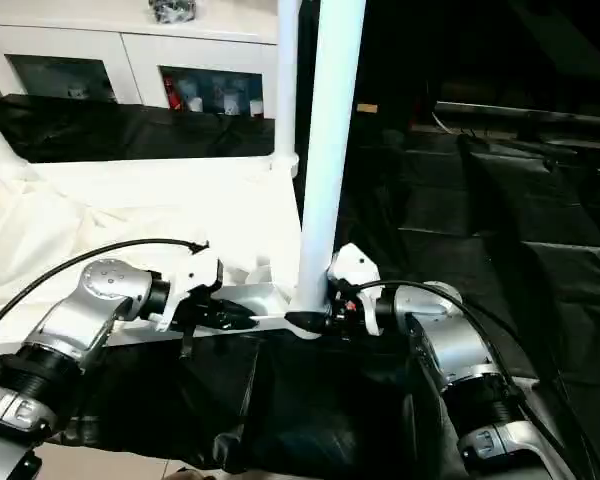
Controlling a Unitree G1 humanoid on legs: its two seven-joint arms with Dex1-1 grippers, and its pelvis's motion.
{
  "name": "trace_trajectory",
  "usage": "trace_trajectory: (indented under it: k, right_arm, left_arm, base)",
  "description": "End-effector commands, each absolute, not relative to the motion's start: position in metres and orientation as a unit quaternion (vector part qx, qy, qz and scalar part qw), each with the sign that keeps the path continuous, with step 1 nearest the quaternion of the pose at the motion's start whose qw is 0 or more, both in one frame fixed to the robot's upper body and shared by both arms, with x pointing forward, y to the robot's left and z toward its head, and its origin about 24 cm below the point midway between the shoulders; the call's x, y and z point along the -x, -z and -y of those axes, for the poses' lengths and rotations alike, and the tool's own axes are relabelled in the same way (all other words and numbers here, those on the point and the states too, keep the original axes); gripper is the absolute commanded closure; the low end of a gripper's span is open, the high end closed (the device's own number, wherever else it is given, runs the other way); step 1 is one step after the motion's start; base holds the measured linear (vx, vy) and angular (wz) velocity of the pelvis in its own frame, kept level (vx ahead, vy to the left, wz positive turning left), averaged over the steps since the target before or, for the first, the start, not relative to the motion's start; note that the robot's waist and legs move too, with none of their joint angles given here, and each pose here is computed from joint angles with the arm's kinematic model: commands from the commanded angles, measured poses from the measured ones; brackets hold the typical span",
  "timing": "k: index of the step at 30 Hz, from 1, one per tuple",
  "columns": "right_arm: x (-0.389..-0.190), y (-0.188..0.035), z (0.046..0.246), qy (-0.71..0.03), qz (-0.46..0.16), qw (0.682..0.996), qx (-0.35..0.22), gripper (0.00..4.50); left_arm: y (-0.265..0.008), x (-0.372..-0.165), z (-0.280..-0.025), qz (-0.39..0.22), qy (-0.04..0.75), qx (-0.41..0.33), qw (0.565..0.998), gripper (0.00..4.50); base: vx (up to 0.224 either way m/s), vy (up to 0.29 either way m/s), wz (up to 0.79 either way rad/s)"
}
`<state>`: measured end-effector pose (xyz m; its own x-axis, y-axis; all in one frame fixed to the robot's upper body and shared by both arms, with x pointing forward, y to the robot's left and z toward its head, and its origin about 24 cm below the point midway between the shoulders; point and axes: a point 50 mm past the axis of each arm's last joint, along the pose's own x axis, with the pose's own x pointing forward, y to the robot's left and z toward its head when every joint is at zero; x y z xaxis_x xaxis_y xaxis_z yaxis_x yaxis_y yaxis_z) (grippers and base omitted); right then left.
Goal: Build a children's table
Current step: Rotate leg to tighten
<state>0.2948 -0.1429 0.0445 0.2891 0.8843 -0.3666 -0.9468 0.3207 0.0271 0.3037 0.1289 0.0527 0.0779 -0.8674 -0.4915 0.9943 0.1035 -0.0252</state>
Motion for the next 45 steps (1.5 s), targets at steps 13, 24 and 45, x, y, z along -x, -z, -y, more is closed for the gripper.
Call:
trace_trajectory:
  k: [13,24,45]
  right_arm:
    - [-0.313,-0.023,0.098,-0.411,-0.151,0.898,0.044,1.85]
    - [-0.325,-0.029,0.060,-0.327,-0.137,0.934,-0.037,1.50]
    - [-0.302,-0.047,0.126,-0.551,-0.132,0.820,0.081,0.69]
  left_arm:
    - [-0.059,-0.327,-0.084,-0.152,0.546,-0.151,0.810,4.50]
    - [-0.061,-0.331,-0.046,-0.147,0.496,-0.134,0.845,4.50]
    - [-0.065,-0.313,-0.099,-0.144,0.633,-0.171,0.741,4.50]
  base:
    - [0.000,0.000,0.00]
    - [0.000,0.000,0.00]
    - [0.000,0.000,0.00]
